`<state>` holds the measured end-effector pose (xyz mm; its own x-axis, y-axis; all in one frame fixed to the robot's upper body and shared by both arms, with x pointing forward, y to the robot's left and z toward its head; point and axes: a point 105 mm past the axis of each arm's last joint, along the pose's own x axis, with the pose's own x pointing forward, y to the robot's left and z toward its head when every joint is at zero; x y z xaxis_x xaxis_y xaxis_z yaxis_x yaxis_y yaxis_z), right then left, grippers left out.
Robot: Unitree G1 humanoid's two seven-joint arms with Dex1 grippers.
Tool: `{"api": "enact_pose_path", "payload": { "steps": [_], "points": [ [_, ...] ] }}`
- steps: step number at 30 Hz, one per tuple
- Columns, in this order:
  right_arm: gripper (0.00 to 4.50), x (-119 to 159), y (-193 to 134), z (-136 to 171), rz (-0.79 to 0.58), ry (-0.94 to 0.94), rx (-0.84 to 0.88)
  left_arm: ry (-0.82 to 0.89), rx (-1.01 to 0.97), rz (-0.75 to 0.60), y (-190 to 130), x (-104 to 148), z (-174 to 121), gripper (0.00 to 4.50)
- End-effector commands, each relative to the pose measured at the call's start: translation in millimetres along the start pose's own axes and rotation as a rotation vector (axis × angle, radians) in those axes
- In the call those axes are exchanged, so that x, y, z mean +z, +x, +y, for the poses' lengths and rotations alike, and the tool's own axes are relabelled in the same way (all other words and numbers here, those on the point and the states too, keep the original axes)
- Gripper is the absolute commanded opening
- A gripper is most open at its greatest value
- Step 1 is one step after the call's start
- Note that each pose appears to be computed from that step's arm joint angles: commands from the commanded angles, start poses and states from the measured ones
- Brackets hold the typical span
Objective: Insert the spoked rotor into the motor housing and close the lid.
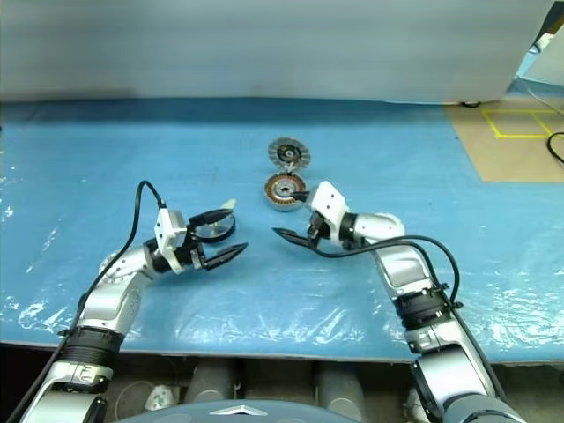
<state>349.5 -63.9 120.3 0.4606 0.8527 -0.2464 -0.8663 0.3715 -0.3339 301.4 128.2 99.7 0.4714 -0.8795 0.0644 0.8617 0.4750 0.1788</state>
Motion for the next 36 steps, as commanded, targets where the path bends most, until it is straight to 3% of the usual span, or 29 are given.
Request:
{"api": "enact_pose_path", "payload": {
  "steps": [1, 16, 29, 30, 36],
  "points": [
    [4.47, 9.2, 10.7, -13.3, 0.035, -0.054, -0.011, 0.032, -0.001, -0.015, 0.6, 6.0, 0.4, 4.5],
    [4.47, -7.2, 23.3, -24.1, 0.183, -0.232, 0.041, 0.029, 0.008, -0.01, 1.1, 5.5, -1.5, 4.5],
    [0.23, -19.8, 22.3, -37.7, 0.223, -0.335, -0.052, 0.033, 0.009, -0.014, 3.4, 8.8, -1.2, 4.5],
    [0.04, -18.2, 23.1, -38.5, 0.215, -0.339, -0.059, 0.033, 0.009, -0.013, 3.4, 9.0, -0.8, 4.5],
    [0.04, -14.7, 25.9, -39.1, 0.198, -0.341, -0.074, 0.034, 0.009, -0.012, 4.4, 9.8, -1.1, 4.5]
  ]
}}
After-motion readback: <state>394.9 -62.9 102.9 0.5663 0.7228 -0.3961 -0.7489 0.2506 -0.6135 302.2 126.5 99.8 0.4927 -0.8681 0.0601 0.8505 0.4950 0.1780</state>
